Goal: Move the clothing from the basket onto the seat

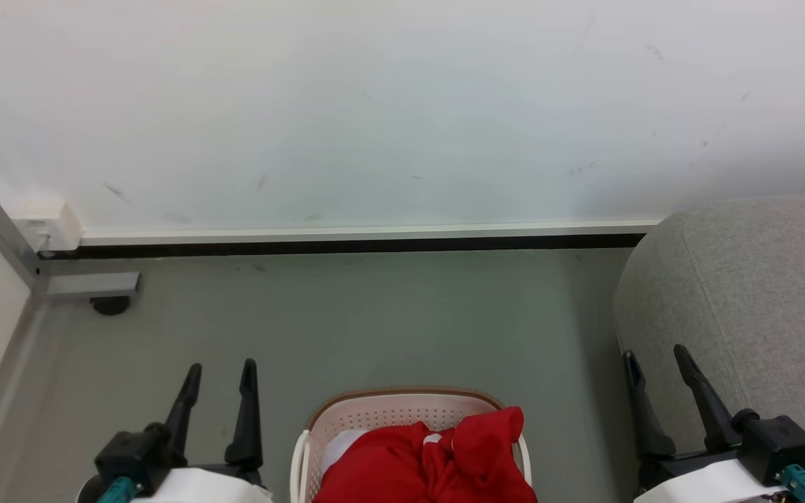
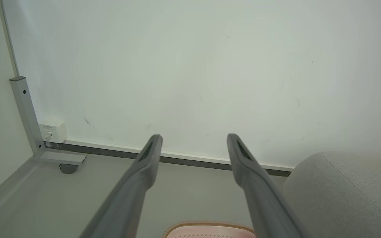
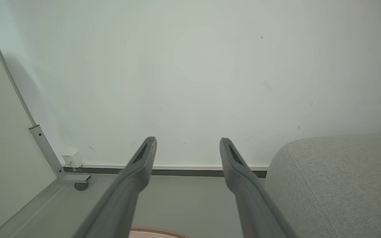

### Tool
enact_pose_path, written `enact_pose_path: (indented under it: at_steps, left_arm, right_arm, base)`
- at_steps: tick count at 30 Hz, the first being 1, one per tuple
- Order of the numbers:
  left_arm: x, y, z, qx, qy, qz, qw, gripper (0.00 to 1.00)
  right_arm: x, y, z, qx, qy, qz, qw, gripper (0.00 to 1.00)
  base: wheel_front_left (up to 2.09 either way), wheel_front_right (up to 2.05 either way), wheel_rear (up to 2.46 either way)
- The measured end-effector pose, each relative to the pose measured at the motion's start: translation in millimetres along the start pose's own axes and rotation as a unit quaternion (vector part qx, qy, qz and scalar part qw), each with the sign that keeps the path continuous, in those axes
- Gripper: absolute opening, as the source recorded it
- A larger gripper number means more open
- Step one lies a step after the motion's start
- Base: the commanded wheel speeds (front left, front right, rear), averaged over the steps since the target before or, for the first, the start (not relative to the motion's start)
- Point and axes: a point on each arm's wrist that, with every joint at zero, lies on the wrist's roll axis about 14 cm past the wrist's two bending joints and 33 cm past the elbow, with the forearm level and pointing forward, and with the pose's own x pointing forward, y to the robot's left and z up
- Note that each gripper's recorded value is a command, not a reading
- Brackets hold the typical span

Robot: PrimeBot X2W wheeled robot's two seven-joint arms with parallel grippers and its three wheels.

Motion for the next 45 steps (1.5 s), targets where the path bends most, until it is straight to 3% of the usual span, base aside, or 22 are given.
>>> enact_pose_path:
  at_steps: [15,45]
  left_arm:
    - [0,-8,2,0.040,-0.012,-0.016,0.999,1.00]
    - [-1,-8,-5,0.031,-0.003,-0.019,0.999,1.00]
  right_arm:
    - [0,9,2,-0.035,-0.008,0.018,0.999,1.00]
    - [0,11,1,-0.038,-0.011,0.022,0.999,1.00]
  base:
    - [0.00,0.00,0.00]
    - [0.00,0.00,0.00]
